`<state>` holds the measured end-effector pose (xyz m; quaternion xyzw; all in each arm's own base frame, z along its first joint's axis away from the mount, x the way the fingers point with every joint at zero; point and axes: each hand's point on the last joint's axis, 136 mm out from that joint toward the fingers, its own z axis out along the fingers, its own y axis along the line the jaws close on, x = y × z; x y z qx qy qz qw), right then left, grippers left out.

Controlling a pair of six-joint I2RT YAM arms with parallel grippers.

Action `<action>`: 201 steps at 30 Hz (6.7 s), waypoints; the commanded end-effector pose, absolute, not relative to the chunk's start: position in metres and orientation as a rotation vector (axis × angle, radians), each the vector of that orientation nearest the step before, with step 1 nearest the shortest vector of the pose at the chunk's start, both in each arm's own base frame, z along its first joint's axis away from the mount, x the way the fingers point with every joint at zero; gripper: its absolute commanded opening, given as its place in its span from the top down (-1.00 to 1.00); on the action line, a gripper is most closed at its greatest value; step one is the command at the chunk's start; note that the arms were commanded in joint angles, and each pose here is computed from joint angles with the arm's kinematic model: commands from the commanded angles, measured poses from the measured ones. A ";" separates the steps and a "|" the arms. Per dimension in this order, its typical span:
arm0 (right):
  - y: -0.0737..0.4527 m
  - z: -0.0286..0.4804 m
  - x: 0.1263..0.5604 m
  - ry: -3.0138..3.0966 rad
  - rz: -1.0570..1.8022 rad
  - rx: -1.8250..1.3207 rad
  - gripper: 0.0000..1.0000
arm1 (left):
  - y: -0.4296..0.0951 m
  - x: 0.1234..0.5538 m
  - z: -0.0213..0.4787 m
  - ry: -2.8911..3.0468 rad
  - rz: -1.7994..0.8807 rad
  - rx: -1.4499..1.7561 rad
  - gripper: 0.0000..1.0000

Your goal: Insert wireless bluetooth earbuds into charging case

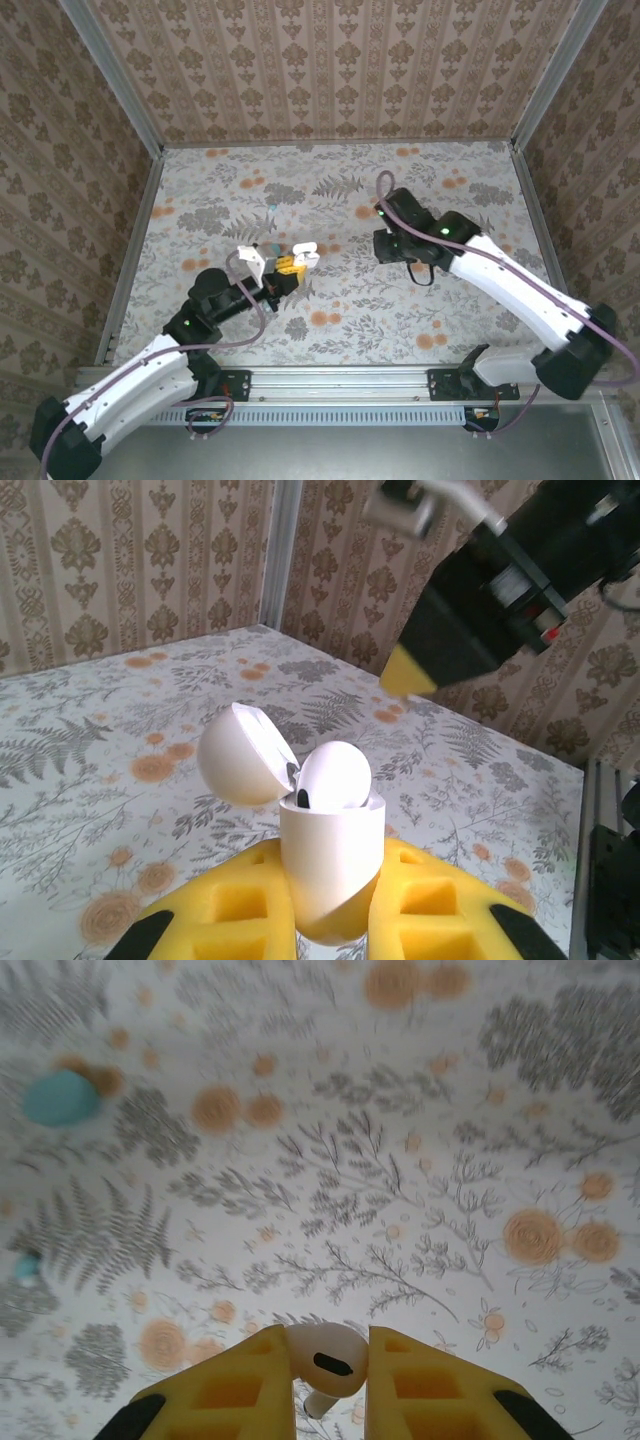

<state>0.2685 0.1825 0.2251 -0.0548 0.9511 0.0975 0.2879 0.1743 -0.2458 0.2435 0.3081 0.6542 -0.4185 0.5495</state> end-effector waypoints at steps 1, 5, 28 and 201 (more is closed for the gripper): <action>0.178 0.270 0.271 2.380 0.290 -0.116 0.64 | -0.256 0.169 0.285 1.398 -1.017 0.757 1.00; 0.186 0.301 0.265 2.277 0.331 -0.145 0.63 | -0.269 0.168 0.295 1.361 -1.029 0.780 1.00; 0.253 0.342 0.248 2.132 0.443 -0.304 0.61 | -0.297 0.164 0.326 1.281 -1.028 0.735 1.00; 0.283 0.392 0.235 2.108 1.090 -0.469 0.36 | -0.300 0.203 0.327 1.343 -1.153 0.699 1.00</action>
